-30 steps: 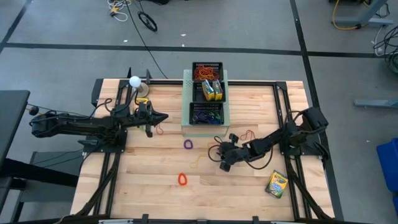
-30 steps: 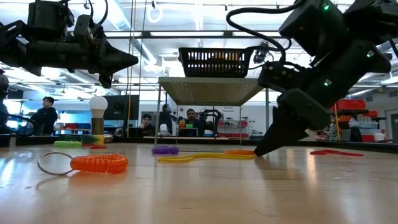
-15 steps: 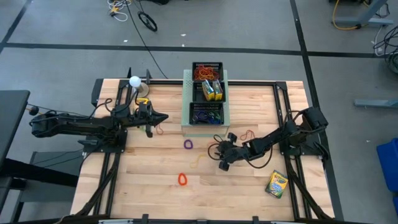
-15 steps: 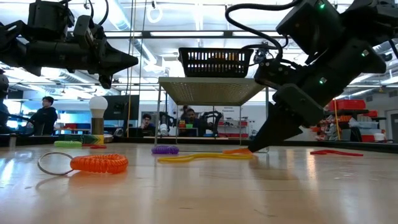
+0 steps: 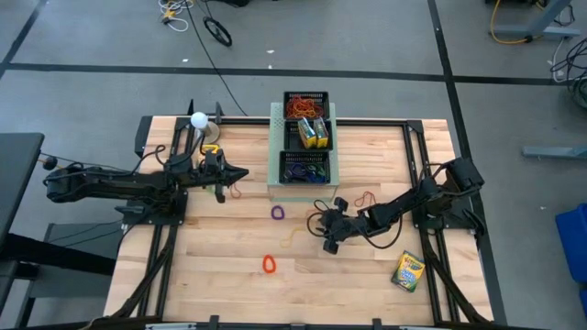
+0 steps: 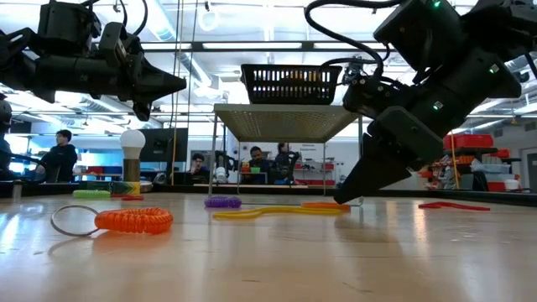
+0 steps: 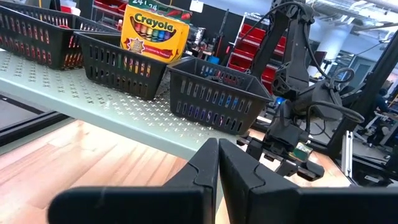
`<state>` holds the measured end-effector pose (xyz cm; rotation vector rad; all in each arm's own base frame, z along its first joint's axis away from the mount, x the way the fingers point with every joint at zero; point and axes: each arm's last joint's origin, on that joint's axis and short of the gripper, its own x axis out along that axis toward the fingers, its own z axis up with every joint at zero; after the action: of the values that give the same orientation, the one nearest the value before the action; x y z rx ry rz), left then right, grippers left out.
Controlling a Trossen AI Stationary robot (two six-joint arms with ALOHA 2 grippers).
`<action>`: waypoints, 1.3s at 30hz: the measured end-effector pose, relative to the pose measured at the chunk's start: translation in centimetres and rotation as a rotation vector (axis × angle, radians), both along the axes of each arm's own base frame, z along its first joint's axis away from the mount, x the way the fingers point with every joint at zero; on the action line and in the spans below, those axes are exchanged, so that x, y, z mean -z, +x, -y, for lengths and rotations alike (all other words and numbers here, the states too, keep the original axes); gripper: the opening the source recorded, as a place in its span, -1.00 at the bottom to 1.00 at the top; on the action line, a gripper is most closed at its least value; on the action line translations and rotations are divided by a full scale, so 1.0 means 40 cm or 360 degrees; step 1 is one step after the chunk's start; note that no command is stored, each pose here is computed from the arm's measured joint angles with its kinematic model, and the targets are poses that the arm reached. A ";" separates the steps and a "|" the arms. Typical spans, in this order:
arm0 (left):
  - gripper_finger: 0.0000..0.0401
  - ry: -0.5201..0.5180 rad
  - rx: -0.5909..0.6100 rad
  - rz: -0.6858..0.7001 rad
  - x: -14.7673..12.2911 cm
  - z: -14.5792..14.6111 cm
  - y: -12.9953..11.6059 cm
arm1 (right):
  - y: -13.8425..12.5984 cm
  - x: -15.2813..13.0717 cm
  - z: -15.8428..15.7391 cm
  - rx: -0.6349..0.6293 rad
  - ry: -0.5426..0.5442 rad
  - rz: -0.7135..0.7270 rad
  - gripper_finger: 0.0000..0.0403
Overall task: Pick & Place Office Desk Supplies
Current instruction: Put the orange rubber band into the top black bin on the shelf
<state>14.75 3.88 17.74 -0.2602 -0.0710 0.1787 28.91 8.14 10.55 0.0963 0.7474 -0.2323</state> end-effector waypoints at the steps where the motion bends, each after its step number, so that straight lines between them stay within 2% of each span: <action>1: -0.90 0.0000 0.0000 0.0000 0.000 0.000 0.000 | 0.000 0.001 0.005 0.0010 -0.0008 -0.0007 -0.25; 5: -0.90 0.0000 0.0000 0.0000 0.000 0.000 0.000 | 0.004 0.004 0.033 0.0037 -0.0036 -0.0049 -0.25; 10: -0.90 -0.0001 0.0001 -0.0004 0.001 0.000 0.000 | 0.007 0.007 0.052 -0.0045 0.0014 -0.0106 -0.33; 23: -0.90 -0.0004 0.0001 -0.0011 0.002 0.000 0.000 | 0.002 0.006 0.024 -0.0135 0.0050 -0.0104 -0.96; 31: -0.90 -0.0008 0.0002 -0.0008 0.001 0.000 0.000 | -0.024 -0.049 -0.041 -0.0203 0.0178 -0.0011 -0.98; 39: -0.90 -0.0007 0.0035 -0.0007 0.001 0.002 0.000 | -0.081 -0.043 -0.096 -0.0123 0.0298 -0.0195 -0.98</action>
<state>14.76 3.82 17.70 -0.2646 -0.0636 0.1577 25.65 11.98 12.29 0.2320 0.8923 -0.0946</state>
